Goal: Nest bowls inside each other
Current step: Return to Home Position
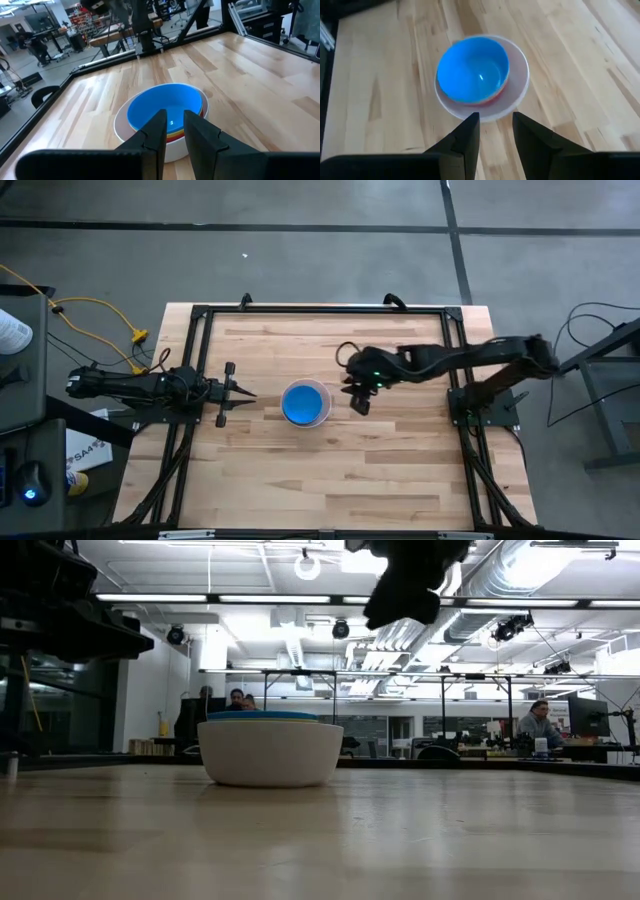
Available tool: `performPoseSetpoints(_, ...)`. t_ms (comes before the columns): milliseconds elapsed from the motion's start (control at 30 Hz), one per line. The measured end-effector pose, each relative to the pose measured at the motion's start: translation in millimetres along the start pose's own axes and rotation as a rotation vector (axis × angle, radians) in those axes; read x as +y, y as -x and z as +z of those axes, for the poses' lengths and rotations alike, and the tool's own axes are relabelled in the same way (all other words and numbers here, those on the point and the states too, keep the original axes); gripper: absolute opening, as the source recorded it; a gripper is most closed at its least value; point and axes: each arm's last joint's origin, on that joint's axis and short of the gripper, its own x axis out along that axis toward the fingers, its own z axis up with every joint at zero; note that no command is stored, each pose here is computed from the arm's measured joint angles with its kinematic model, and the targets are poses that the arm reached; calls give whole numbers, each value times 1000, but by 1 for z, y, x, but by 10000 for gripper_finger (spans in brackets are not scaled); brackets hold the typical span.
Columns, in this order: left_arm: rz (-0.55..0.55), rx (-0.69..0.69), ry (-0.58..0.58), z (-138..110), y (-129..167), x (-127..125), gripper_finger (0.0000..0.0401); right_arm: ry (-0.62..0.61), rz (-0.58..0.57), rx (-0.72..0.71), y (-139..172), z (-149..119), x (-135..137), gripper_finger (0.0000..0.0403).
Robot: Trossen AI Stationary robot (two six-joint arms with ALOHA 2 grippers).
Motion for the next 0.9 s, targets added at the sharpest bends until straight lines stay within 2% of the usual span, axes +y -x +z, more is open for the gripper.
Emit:
performPoseSetpoints(400, 0, 4, 0, 0, 0, 0, 65, 34, 39, -92, 34, -52, -16, 110)
performPoseSetpoints(600, 0, 4, 0, 0, 0, 0, 65, 35, 71, -145, 35, -83, -23, 110)
performPoseSetpoints(900, 1, 4, 0, 0, 0, 0, 65, 37, 97, -219, 40, -113, -35, 110)
